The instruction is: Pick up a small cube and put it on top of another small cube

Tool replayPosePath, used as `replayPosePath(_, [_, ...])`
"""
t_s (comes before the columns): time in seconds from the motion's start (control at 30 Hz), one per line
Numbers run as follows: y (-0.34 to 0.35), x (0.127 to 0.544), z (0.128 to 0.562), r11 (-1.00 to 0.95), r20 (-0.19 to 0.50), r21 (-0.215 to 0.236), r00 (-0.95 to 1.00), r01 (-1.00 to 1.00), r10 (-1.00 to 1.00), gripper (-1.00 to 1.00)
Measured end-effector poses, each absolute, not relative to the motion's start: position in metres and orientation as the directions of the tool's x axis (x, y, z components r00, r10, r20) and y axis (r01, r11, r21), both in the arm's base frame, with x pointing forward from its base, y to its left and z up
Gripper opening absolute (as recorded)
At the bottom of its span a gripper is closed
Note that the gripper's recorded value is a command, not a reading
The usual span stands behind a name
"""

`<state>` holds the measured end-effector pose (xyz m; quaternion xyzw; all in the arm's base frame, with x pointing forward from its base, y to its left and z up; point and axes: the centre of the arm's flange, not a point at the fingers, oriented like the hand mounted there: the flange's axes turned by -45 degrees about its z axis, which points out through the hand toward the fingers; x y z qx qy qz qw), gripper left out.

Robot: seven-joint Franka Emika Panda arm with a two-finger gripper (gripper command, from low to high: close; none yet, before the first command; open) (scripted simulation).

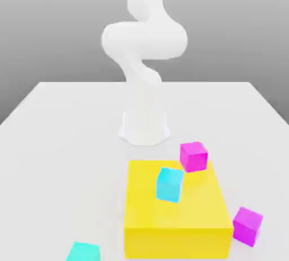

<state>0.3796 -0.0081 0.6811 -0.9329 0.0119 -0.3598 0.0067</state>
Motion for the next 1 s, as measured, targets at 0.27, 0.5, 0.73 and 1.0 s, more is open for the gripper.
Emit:
replayPosePath(0.27, [-0.037, 0.468, 0.567, -0.997, 0.504, -0.046, 0.861, -0.055, -0.071, 0.0])
replayPosePath(0.5, [-0.063, 0.515, 0.451, -0.994, 0.345, -0.051, 0.932, -0.1, -0.112, 0.0])
replayPosePath(0.73, [-0.093, 0.532, 0.326, -0.988, 0.176, -0.036, 0.972, -0.153, -0.157, 0.0])
replayPosePath(1.0, [-0.117, 0.518, 0.186, -0.981, 0.007, -0.001, 0.981, -0.192, -0.192, 0.0])
